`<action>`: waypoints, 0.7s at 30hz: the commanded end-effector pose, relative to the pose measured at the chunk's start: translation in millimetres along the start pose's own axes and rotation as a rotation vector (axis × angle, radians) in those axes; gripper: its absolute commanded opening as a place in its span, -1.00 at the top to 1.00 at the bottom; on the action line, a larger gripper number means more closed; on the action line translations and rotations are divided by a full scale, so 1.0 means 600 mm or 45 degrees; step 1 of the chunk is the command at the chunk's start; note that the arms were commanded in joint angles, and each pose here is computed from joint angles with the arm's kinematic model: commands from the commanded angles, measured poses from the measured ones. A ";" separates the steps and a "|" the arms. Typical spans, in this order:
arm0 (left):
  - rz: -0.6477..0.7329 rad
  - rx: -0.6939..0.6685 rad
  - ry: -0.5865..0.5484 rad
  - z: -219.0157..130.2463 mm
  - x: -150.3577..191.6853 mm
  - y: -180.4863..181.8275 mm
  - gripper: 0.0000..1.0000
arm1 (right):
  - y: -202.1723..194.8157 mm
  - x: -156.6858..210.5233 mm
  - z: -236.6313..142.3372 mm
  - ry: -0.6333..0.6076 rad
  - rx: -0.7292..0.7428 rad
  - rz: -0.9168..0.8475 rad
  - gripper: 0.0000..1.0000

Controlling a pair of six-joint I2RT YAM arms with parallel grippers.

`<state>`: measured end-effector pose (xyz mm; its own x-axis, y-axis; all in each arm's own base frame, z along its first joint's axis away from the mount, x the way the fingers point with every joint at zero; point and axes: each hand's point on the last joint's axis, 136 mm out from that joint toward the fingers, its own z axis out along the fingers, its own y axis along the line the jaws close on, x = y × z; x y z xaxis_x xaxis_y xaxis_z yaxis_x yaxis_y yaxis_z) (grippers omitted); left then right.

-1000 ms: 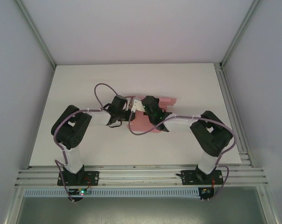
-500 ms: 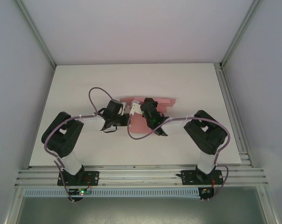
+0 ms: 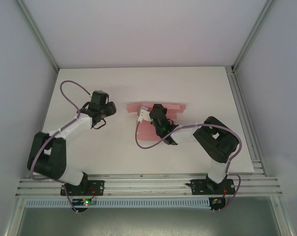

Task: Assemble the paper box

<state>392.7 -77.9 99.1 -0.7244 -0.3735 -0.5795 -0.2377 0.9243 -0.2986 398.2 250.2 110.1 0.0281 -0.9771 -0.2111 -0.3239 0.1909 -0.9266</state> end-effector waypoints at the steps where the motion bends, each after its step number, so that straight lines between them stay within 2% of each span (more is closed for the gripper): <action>1: 0.036 0.082 0.002 0.051 -0.027 -0.031 -0.21 | 0.049 0.018 -0.002 0.037 -0.098 -0.020 1.00; 2: 0.057 0.150 0.023 0.064 -0.030 -0.051 -0.19 | 0.050 0.016 -0.003 0.034 -0.099 -0.022 1.00; 4: 0.141 0.343 0.081 0.078 -0.026 -0.105 0.00 | 0.046 0.015 -0.003 0.037 -0.092 -0.005 1.00; 7: 0.275 0.542 0.076 0.080 -0.009 -0.154 0.11 | 0.051 0.019 -0.004 0.045 -0.102 -0.004 1.00; 12: 0.467 0.888 0.056 0.027 0.035 -0.207 0.24 | 0.058 0.023 -0.004 0.064 -0.115 -0.001 1.00; 17: 0.564 0.998 0.110 0.014 0.074 -0.227 0.25 | 0.063 0.024 -0.007 0.071 -0.124 0.003 1.00; 21: 0.624 1.155 0.167 -0.009 0.103 -0.253 0.31 | 0.063 0.021 -0.011 0.066 -0.133 0.017 1.00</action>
<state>393.1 -215.6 88.3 -0.7683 0.0277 -0.6395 0.4816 0.6833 -0.5488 396.0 246.5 108.6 -0.0105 -0.9738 -0.2272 -0.3199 0.2185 -0.9219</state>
